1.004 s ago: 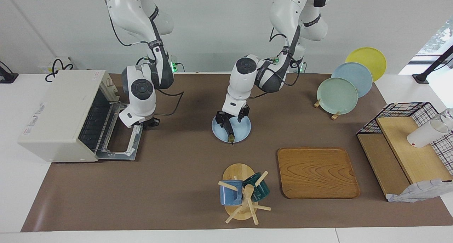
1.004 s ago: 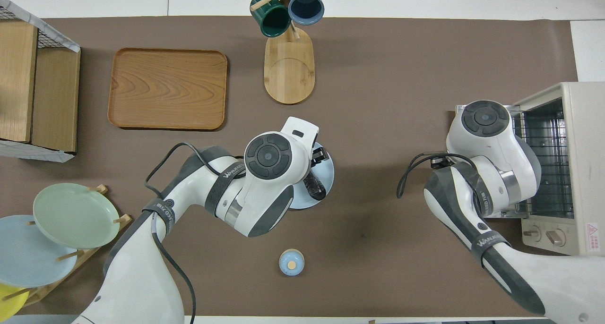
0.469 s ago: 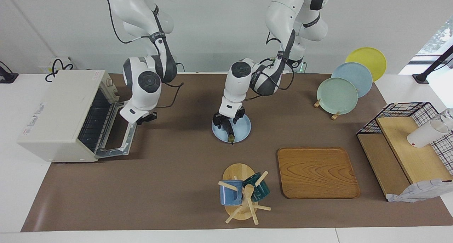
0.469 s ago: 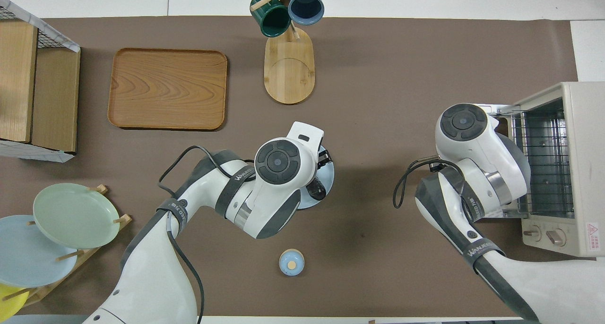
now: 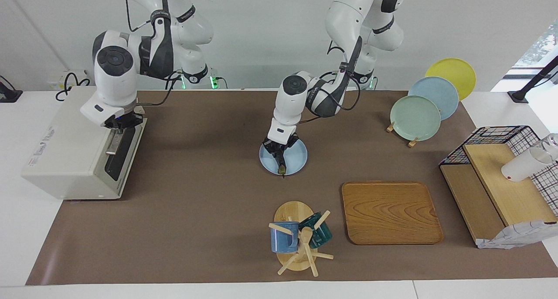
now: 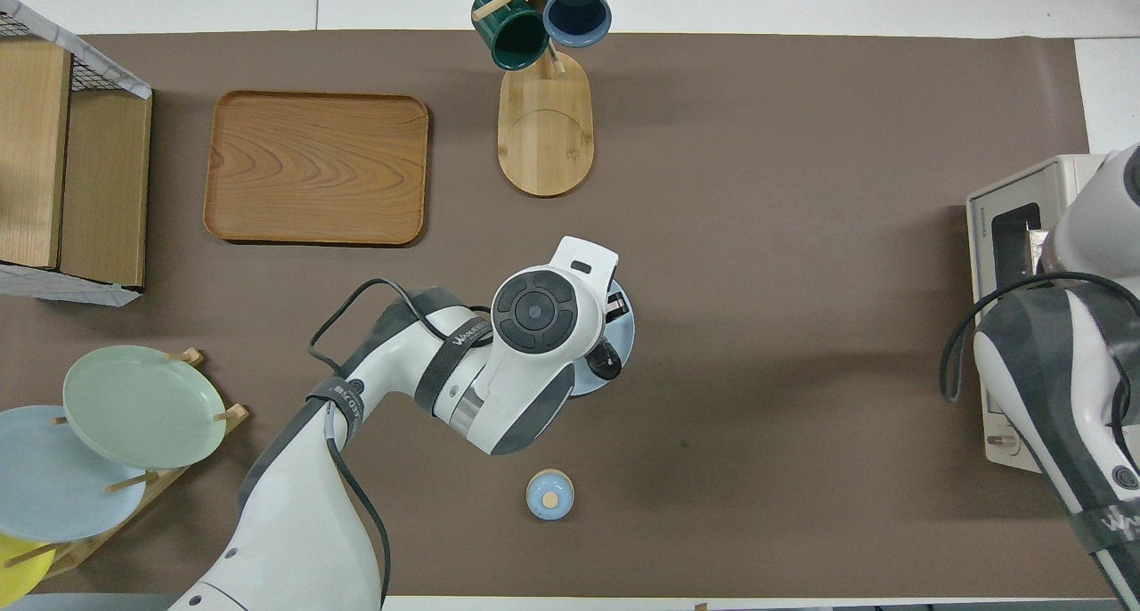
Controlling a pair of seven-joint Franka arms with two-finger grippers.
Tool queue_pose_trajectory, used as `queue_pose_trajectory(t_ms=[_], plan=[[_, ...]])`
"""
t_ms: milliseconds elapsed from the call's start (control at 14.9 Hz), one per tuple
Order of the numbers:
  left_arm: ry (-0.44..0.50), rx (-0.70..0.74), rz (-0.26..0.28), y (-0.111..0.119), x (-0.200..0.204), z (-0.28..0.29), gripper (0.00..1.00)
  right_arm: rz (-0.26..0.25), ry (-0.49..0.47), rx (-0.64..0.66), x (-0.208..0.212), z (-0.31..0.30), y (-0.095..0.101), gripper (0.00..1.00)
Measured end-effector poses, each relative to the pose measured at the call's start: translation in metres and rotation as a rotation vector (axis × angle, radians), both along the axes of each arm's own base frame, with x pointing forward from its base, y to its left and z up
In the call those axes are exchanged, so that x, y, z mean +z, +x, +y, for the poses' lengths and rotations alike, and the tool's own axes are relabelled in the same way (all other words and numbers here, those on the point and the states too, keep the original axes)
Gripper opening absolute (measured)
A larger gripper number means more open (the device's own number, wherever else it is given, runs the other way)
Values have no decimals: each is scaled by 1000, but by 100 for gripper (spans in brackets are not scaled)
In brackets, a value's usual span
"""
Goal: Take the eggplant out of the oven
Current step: 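Lift the eggplant toward the wooden tray while the right gripper withdraws, then lower the eggplant onto the wooden tray and open the left gripper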
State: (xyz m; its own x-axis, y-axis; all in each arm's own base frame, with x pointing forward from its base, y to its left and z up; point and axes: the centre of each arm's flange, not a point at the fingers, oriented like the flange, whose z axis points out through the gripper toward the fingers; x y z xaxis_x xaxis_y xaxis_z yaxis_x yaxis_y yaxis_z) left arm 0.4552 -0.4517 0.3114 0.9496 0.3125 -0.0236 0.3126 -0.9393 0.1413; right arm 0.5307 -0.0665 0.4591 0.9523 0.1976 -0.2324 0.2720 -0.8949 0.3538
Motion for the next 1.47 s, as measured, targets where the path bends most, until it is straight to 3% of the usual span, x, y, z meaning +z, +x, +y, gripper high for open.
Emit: queue_pose_trajectory(t_ms=[201,402,603,737,1071,1272,1473], plan=[[11,4,9,3,8,3,30,-7,58,-45,10,-5,0,1],[25,29,13,28,49,30,30,-36,210,-143,69,2,2,5],[29,49,10,76,102,89,30,-110,319,-187,146,3,-4,31],[21,55,-12,111,127,134,30,-139,342,-200,164,-2,-6,51],[32,-32,-62,181,130,257,30,-98,347,-250,159,-22,-11,100],[47,-122,-69,213,109,320,30,-95,348,-244,157,-19,-10,100],[66,-195,-97,260,76,340,30,-87,351,-230,157,-12,-9,100]])
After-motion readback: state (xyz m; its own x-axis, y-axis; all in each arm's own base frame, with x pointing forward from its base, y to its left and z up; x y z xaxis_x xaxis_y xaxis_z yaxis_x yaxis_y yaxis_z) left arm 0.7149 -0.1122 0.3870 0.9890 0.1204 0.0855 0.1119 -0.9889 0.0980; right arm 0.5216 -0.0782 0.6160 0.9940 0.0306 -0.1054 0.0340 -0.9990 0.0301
